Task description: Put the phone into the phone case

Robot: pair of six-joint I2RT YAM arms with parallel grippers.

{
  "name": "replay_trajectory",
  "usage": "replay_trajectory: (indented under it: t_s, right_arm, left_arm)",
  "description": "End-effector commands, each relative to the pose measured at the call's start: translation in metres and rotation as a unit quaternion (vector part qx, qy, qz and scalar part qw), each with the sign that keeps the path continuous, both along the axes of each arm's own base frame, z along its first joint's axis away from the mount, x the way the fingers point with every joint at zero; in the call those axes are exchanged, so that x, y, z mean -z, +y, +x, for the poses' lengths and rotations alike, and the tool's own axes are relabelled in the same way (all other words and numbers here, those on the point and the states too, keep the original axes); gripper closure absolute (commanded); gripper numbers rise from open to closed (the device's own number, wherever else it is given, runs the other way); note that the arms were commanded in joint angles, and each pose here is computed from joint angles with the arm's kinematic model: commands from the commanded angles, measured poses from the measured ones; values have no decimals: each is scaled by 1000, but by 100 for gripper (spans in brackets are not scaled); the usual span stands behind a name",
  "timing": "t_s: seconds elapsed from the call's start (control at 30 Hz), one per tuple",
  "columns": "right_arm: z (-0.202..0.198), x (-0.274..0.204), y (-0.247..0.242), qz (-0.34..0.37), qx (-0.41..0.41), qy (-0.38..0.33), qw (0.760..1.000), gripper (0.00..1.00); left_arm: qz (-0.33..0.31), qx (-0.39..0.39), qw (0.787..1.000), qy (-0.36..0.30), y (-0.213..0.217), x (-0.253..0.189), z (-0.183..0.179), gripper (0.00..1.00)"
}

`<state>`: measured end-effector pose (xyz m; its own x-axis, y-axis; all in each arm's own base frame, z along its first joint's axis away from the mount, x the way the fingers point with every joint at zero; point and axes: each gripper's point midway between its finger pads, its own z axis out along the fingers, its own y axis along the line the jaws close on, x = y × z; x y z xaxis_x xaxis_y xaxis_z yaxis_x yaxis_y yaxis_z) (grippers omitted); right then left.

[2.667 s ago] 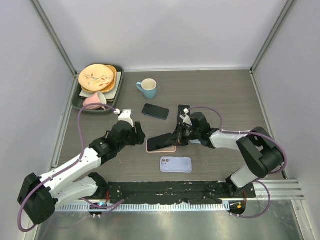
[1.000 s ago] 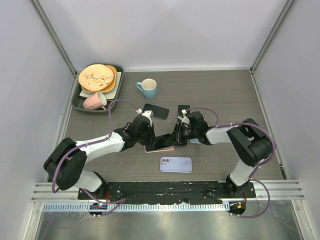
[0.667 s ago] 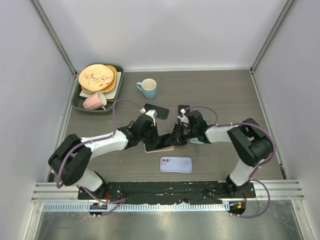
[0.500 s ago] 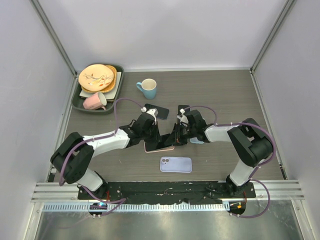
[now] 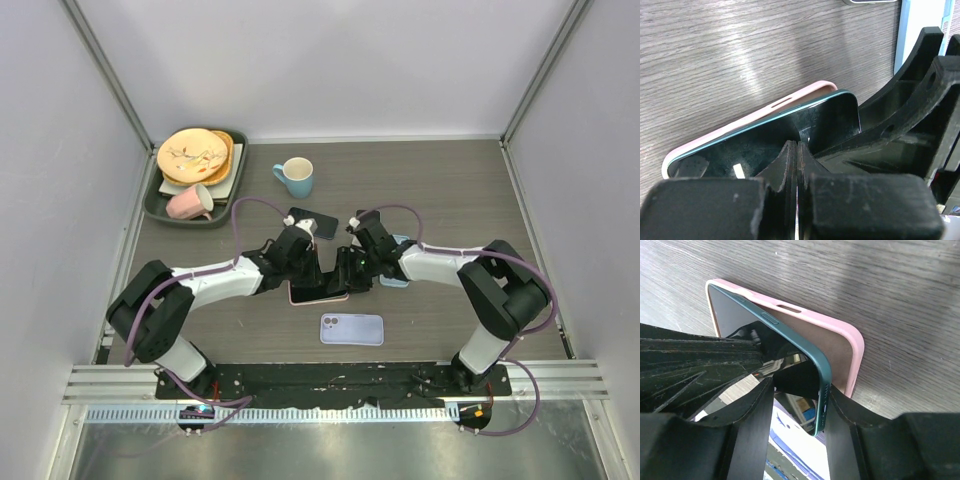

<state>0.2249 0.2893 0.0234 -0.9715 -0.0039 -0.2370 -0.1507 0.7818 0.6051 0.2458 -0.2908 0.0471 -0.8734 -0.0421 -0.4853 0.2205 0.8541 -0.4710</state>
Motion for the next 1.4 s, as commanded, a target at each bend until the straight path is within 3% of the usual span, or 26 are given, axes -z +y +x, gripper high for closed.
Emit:
replay_trajectory:
  t_s: [0.0,0.37,0.67,1.0,1.2,1.3,1.37]
  right_arm:
    - [-23,66,-84,-248,-4,-5,969,53]
    - [-9,44,-89,-339,-16,-71,938,46]
    - [-4,24,-82,-349,-15,-106,931,46]
    - [3,-11,-76,-308,12,-148,940,44]
    - [11,-41,-82,-246,54,-186,950,41]
    - [11,-39,-86,-181,66,-165,967,40]
    - [7,-44,-69,-91,49,-142,984,40]
  left_arm:
    - [24,0,999,26,7,16,-11,100]
    - [42,-11,999,29,15,24,-14,100]
    - [53,-19,998,26,20,26,-14,100]
    - [67,-29,997,22,25,31,-14,100]
    - [69,-29,997,21,25,30,-14,100]
    - [68,-29,997,19,24,29,-13,100]
    - [67,-29,997,18,24,28,-13,100]
